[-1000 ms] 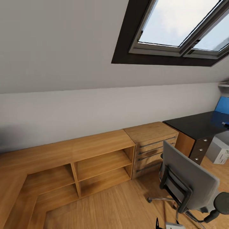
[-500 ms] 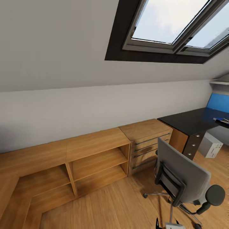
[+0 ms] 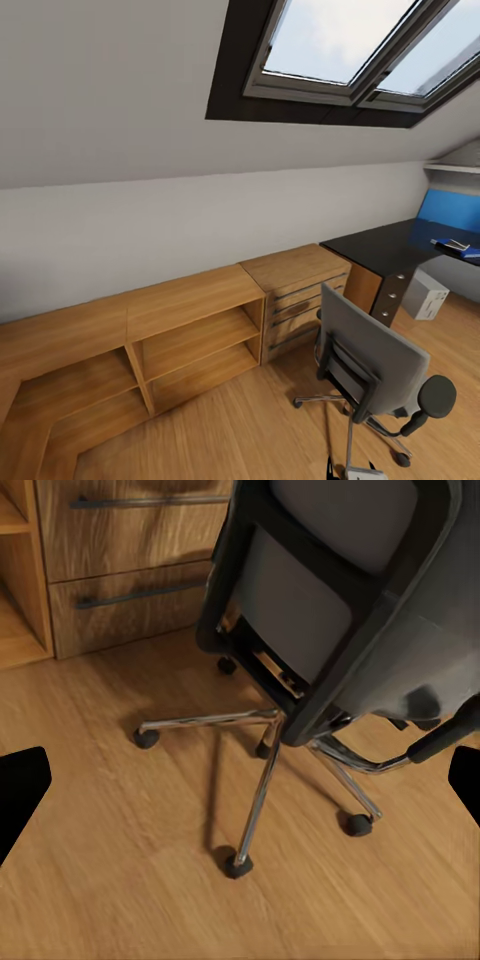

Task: In the bedroom, organize the workspace by keeping the computer under the desk, ensuring the monitor is on the desk, placing the keyboard on the desk next to the monitor, placing the mouse on the desk next to the keyboard, moving the folder from the swivel chair onto the desk next to the mouse, stacking the notebook on top of the folder with the pen on top of the notebook, and positioning the swivel chair next to the desk.

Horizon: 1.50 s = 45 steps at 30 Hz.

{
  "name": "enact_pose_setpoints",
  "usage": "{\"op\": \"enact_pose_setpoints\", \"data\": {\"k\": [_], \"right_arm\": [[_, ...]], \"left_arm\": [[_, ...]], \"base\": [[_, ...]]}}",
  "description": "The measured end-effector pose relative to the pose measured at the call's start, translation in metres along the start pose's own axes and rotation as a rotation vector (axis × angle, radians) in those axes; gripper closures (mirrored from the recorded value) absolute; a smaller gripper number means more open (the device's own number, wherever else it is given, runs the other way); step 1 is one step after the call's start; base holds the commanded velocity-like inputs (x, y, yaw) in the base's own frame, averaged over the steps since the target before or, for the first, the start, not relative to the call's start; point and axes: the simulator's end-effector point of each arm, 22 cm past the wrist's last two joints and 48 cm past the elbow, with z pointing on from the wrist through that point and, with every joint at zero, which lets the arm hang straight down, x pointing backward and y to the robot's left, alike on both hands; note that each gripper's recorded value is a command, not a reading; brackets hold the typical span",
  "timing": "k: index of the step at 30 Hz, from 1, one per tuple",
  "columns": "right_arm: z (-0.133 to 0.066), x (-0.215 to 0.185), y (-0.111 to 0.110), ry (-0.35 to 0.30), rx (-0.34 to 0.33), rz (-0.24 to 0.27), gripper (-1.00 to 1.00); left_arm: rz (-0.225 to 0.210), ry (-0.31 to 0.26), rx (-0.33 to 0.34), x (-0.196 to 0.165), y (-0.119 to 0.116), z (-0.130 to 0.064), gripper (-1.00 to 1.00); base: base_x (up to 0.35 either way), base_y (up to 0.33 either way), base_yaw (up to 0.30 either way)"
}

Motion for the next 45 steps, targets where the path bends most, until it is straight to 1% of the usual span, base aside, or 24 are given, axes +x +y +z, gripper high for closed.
{"op": "enact_pose_setpoints", "data": {"k": [11, 38, 45], "right_arm": [[-0.0006, 0.0058, 0.0007, 0.012, -0.002, -0.004, -1.00], [-0.0007, 0.0068, 0.0009, 0.014, -0.003, -0.004, -1.00], [-0.0010, 0.0068, 0.0008, 0.014, -0.003, -0.004, -1.00]], "left_arm": [[0.005, 0.011, -0.002, 0.0046, 0.0010, -0.0002, -1.00], [0.006, 0.016, -0.002, 0.0062, 0.0009, -0.0002, -1.00], [0.006, 0.015, -0.002, 0.0061, 0.0010, -0.0005, -1.00]], "base": [[0.202, 0.141, -0.164], [0.013, 0.006, -0.247], [0.186, 0.071, -0.254]]}}
